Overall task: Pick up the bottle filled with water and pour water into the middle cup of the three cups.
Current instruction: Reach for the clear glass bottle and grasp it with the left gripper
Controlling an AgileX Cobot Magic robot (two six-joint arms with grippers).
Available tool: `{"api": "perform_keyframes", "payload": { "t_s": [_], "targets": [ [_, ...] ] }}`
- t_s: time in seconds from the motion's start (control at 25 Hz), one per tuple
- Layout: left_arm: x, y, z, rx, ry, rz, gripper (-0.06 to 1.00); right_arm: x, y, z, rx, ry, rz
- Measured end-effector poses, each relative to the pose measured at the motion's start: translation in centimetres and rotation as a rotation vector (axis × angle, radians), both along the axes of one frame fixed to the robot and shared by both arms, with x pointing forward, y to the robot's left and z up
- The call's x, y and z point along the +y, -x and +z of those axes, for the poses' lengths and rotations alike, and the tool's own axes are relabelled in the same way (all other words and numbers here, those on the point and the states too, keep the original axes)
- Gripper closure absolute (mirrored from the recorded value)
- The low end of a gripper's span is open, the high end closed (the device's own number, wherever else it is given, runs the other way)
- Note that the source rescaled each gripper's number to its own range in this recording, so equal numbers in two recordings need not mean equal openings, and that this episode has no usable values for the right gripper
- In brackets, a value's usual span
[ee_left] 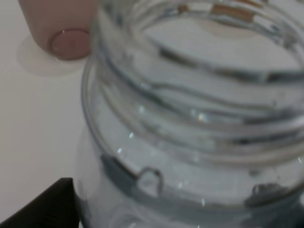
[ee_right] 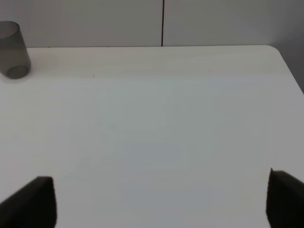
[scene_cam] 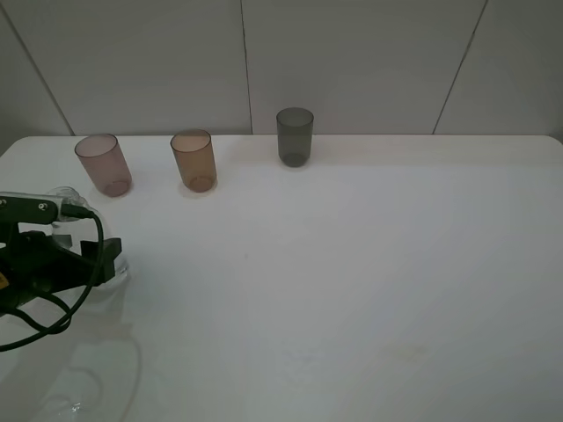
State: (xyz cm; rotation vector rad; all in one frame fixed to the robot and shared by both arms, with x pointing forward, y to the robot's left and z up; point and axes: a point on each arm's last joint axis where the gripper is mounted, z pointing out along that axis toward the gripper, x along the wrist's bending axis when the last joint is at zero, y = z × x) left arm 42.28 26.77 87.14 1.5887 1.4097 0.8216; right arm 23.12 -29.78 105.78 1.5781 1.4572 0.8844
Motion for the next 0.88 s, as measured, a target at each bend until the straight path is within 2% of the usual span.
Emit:
{"api": "perform_keyframes", "payload": {
  "t_s": [0.88],
  "targets": [
    [-0.1, -1.05, -0.86, 0.018, -0.007, 0.01, 0.3, 0.0, 0.0, 0.0, 0.0, 0.0, 0.0]
  ]
}}
